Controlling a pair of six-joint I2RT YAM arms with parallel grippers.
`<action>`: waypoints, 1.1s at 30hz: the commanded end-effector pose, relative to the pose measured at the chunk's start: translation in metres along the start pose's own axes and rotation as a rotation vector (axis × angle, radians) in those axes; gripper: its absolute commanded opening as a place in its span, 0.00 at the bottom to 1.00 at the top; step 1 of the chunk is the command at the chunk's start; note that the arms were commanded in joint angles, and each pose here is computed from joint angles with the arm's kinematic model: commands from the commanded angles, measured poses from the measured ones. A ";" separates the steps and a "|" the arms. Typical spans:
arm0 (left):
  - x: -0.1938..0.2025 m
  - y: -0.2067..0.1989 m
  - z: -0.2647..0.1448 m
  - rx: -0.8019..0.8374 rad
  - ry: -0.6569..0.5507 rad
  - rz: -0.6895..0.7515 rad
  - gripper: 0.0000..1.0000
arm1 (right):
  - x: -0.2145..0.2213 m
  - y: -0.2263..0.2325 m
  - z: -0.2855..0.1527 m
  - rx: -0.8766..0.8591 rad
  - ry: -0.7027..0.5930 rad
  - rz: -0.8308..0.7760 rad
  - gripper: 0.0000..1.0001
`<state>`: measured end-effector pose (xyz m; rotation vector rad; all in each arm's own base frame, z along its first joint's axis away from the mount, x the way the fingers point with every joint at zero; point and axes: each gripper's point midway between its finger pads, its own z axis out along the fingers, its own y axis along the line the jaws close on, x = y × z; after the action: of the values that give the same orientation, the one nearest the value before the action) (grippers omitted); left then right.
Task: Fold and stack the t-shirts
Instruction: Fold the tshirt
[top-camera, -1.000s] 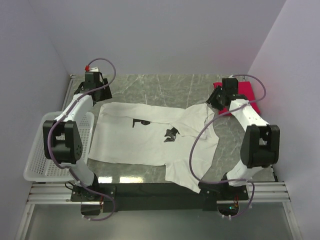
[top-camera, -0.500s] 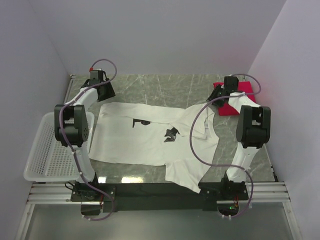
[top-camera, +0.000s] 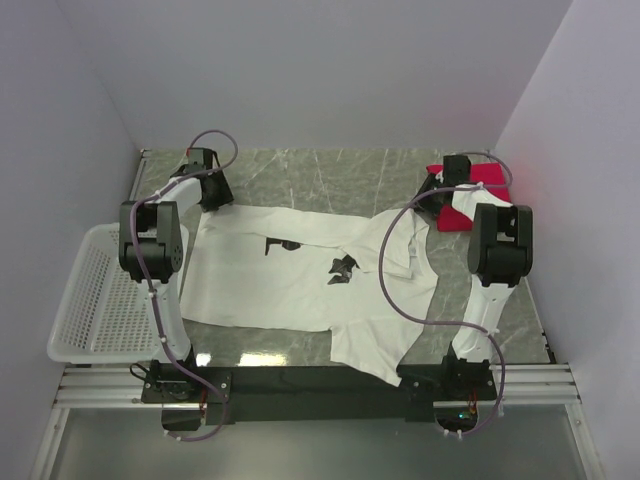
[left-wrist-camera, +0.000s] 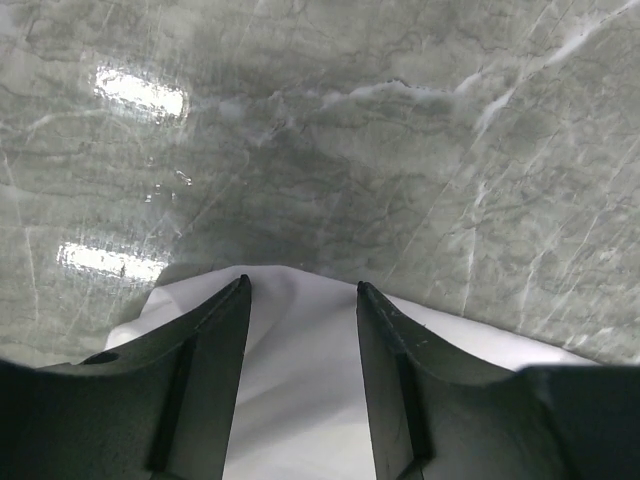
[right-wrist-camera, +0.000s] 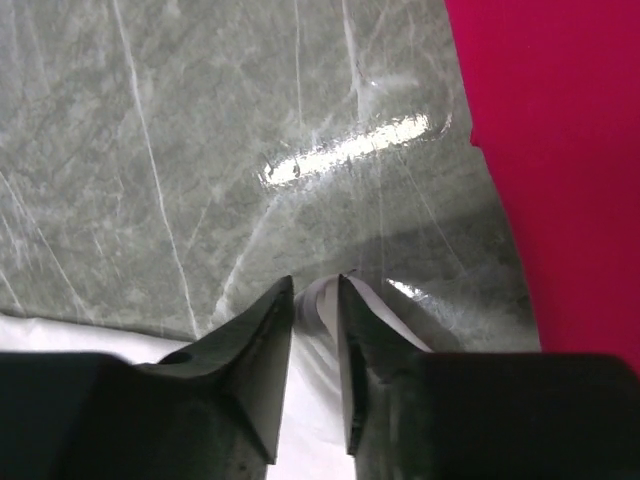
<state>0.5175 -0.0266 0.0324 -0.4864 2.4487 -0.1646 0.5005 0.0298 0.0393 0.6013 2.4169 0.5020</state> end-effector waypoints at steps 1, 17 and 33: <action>0.005 -0.005 0.004 0.009 0.030 -0.021 0.52 | -0.019 0.014 -0.001 -0.048 -0.039 -0.003 0.30; 0.020 0.016 0.007 -0.037 0.063 -0.104 0.48 | -0.061 -0.035 -0.036 0.155 -0.264 0.161 0.00; -0.039 -0.005 -0.066 0.018 -0.166 -0.100 0.75 | -0.051 0.005 -0.067 0.191 -0.244 -0.007 0.43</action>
<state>0.5049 -0.0203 0.0493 -0.6005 2.3913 -0.1931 0.4907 -0.0210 0.0517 0.8140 2.3433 0.2232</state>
